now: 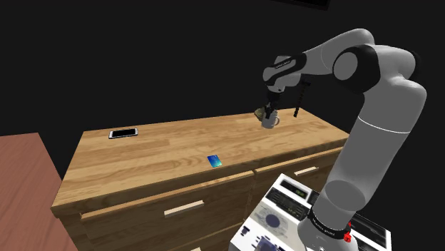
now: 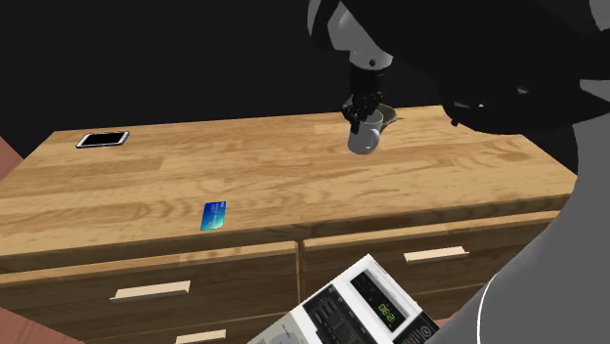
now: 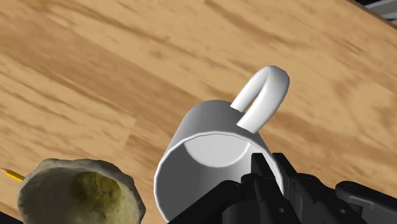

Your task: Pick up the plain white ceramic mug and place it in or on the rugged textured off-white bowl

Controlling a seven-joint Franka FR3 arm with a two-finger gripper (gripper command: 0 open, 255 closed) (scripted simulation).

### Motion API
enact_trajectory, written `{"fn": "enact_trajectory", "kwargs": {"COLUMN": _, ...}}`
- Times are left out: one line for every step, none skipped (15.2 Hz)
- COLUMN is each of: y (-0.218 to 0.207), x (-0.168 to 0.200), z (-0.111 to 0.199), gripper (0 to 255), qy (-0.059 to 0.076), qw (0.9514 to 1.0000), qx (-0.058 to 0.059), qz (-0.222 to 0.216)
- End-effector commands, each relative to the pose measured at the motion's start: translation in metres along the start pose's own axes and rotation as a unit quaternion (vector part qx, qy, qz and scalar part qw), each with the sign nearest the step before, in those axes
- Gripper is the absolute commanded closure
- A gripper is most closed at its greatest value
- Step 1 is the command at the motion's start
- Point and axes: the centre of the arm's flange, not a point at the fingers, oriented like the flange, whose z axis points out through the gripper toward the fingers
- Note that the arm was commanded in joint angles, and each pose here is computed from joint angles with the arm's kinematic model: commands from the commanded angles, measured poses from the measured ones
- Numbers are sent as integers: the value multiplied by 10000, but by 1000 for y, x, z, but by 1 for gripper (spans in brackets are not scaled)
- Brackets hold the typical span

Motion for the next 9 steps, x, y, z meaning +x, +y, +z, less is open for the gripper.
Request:
{"fn": "enact_trajectory", "kwargs": {"y": 0, "x": 1, "z": -10, "gripper": 255, "qy": -2, "qw": 10000, "qx": 0, "qz": 0}}
{"fn": "enact_trajectory", "kwargs": {"y": 0, "x": 1, "z": -16, "gripper": 255, "qy": -2, "qw": 10000, "qx": 0, "qz": 0}}
{"fn": "enact_trajectory", "kwargs": {"y": 0, "x": 1, "z": -21, "gripper": 255, "qy": -2, "qw": 10000, "qx": 0, "qz": 0}}
{"fn": "enact_trajectory", "kwargs": {"y": 0, "x": 1, "z": -26, "gripper": 255, "qy": -2, "qw": 10000, "qx": 0, "qz": 0}}
{"fn": "enact_trajectory", "kwargs": {"y": 0, "x": 2, "z": -32, "gripper": 255, "qy": -2, "qw": 10000, "qx": 0, "qz": 0}}
{"fn": "enact_trajectory", "kwargs": {"y": 0, "x": 2, "z": -37, "gripper": 255, "qy": -2, "qw": 10000, "qx": 0, "qz": 0}}
{"fn": "enact_trajectory", "kwargs": {"y": 0, "x": 2, "z": -42, "gripper": 255, "qy": -2, "qw": 10000, "qx": 0, "qz": 0}}
{"fn": "enact_trajectory", "kwargs": {"y": 0, "x": 2, "z": -47, "gripper": 255, "qy": -2, "qw": 10000, "qx": 0, "qz": 0}}
{"fn": "enact_trajectory", "kwargs": {"y": 0, "x": 2, "z": -53, "gripper": 255, "qy": -2, "qw": 10000, "qx": 0, "qz": 0}}
